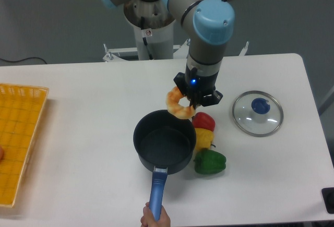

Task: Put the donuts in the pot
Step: 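Carry the held donut over the saucepan and lower it inside, then open the gripper to release the donut into the saucepan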

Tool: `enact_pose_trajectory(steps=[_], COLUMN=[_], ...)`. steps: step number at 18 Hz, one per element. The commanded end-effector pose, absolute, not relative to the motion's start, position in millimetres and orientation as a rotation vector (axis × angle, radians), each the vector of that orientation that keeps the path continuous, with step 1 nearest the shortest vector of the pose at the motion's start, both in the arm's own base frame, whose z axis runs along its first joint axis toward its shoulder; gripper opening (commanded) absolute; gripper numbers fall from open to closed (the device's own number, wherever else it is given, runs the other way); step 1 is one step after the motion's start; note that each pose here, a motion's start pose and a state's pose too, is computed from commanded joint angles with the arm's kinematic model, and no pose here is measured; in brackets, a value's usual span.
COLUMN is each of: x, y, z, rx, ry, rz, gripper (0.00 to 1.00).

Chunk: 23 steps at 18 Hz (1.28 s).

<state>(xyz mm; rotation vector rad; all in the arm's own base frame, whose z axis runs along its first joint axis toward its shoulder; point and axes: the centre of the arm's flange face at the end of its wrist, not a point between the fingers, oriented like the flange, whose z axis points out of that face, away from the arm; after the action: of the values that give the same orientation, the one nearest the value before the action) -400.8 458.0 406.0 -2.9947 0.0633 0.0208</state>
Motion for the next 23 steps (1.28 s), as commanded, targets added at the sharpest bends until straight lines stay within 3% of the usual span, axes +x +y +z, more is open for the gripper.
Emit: enact_pose_trajectory(steps=[11, 13, 14, 16, 19, 23], x=[-412.1, -409.7, -410.6, -410.6, -410.1, -410.1], y=[501.8, 505.8, 506.3, 507.3, 507.7, 507.6], z=[389.8, 386.0, 383.1, 381.3, 381.0, 380.8], rx=[-2.896, -2.898, -2.902, -2.904, -2.906, -2.907], ry=[-0.093, -0.085, -0.083, -0.077, -0.067, -0.067], rz=[0.152, 0.153, 0.150, 0.150, 0.159, 0.157], gripper=[0.10, 0.13, 0.22, 0.53, 0.79, 0.92])
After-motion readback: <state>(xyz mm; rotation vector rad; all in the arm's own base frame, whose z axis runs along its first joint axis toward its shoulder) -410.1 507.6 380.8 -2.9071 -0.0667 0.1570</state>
